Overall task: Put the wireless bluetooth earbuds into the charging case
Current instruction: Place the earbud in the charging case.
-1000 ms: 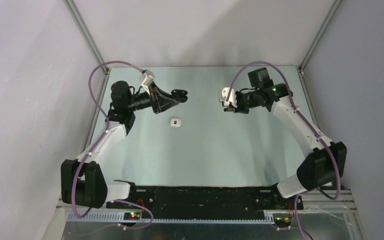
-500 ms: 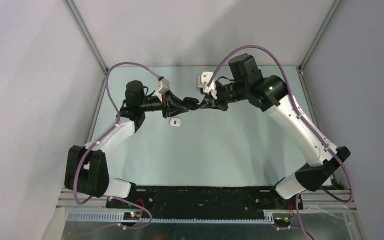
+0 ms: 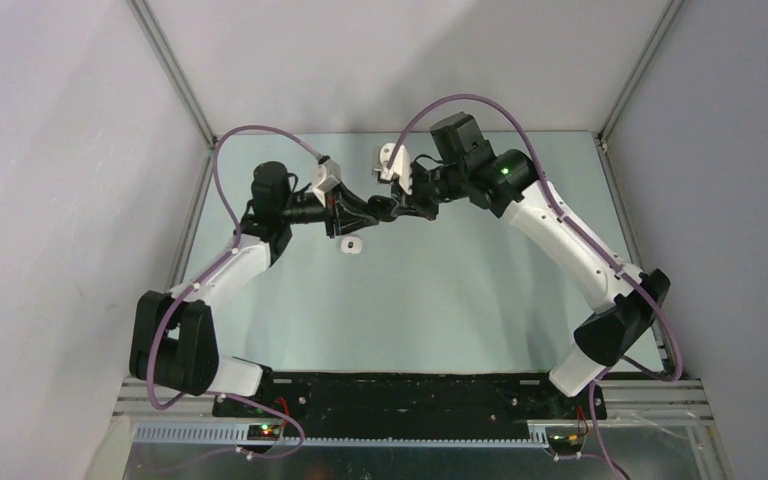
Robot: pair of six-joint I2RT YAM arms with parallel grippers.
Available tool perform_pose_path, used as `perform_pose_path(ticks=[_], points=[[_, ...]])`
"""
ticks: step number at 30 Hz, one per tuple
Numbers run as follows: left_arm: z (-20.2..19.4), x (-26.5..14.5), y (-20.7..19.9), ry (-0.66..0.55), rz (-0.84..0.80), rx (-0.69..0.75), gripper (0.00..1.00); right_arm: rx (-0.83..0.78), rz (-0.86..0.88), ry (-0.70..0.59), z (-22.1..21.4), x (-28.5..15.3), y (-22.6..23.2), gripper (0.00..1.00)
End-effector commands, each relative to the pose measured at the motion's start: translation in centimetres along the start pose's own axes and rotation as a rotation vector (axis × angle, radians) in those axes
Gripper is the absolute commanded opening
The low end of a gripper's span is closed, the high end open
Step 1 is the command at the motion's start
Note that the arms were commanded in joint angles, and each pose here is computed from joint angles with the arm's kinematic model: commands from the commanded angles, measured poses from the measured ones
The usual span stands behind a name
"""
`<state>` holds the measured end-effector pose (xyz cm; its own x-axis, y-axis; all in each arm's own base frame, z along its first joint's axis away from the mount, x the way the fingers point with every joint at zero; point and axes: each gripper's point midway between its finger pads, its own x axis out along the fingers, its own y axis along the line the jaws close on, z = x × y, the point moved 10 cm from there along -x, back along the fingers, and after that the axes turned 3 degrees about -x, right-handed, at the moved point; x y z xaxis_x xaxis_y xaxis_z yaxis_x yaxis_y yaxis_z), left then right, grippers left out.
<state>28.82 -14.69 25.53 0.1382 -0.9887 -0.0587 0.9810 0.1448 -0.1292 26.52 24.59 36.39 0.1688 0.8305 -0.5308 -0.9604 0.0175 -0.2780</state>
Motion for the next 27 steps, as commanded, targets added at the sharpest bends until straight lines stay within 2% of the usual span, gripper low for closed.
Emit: perform_pose_path(ticks=[1,12,27], points=[[2.1,0.3,0.0,-0.033,-0.033,0.103,0.0,-0.044,-0.052,-0.015,0.6,0.2,-0.7,0.0],[2.2,0.3,-0.1,-0.033,-0.038,0.09,0.0,-0.06,-0.031,0.038,-1.1,1.5,-1.1,0.0],[2.1,0.5,0.1,-0.03,-0.048,0.078,0.0,-0.047,-0.06,0.028,-2.4,2.5,-1.2,0.0]])
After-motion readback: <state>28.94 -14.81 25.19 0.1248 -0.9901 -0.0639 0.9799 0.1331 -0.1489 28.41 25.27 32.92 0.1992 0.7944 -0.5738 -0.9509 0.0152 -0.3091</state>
